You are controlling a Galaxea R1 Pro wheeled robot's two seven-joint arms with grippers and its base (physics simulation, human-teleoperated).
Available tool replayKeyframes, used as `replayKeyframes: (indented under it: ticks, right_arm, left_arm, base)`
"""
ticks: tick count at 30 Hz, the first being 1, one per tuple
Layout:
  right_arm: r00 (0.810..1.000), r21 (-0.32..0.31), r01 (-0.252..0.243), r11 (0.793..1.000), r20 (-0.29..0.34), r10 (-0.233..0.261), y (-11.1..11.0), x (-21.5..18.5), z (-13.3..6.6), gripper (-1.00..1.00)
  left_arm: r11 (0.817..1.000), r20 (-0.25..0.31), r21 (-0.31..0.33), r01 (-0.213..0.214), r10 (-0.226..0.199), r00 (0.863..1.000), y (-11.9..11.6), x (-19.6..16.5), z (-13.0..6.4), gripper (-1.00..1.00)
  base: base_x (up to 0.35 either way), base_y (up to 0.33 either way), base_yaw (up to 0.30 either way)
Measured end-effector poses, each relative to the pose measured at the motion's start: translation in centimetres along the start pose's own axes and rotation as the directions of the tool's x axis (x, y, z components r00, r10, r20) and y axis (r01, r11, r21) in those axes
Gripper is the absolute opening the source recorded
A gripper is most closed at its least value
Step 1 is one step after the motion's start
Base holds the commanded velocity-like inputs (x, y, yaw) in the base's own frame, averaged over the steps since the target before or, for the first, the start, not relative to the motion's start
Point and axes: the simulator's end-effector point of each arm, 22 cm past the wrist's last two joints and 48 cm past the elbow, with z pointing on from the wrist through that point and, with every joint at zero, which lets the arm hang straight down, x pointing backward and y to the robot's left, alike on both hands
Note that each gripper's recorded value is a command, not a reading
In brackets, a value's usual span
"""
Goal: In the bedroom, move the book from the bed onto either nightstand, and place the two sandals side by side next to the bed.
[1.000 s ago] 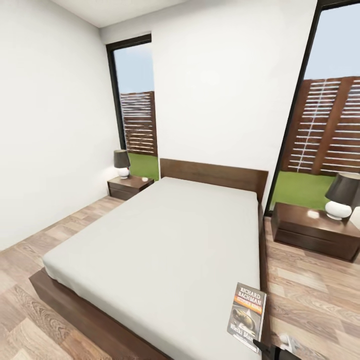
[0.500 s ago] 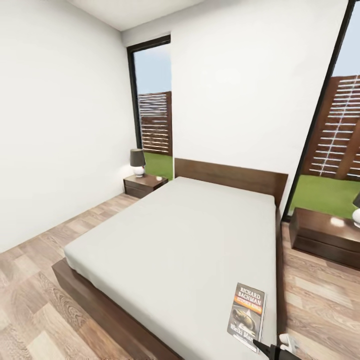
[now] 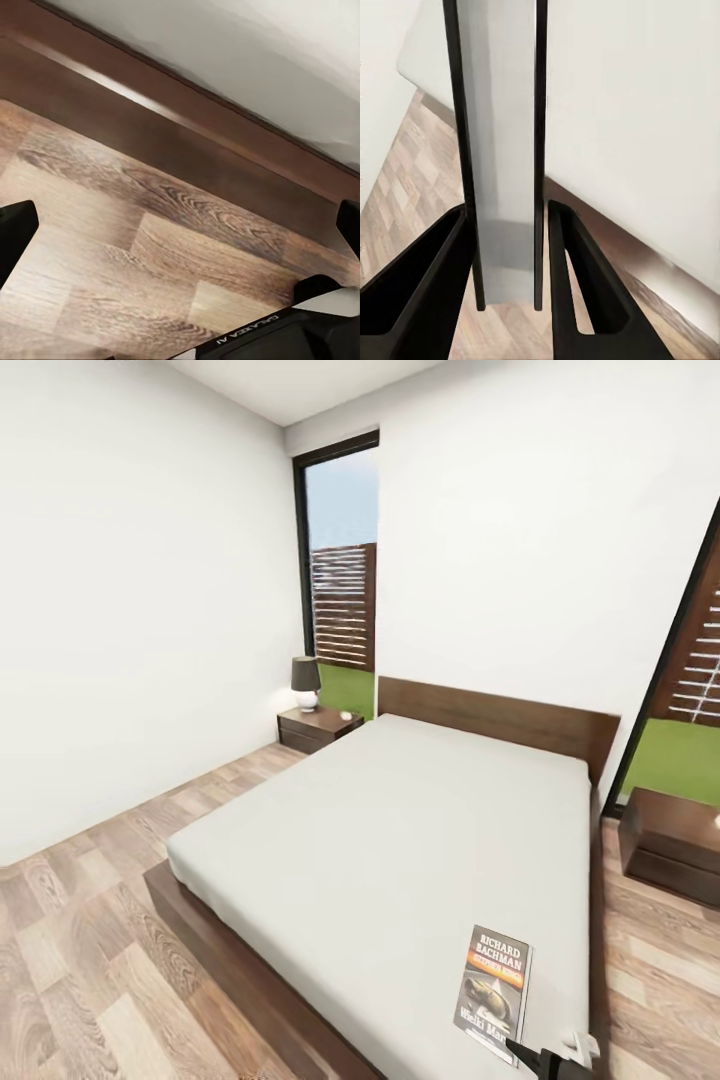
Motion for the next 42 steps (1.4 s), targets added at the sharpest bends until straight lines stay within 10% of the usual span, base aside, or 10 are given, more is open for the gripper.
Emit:
replayKeyframes:
  ticks: [42]
  right_arm:
    - [1.0,0.004,0.001,1.0,-0.002,-0.001,-0.08,0.05,0.01,-1.0]
  left_arm:
    - [1.0,0.002,0.014,0.004,-0.004,1.0,-1.0,-0.01,0.44,1.0]
  base:
    - [0.0,0.0,0.21]
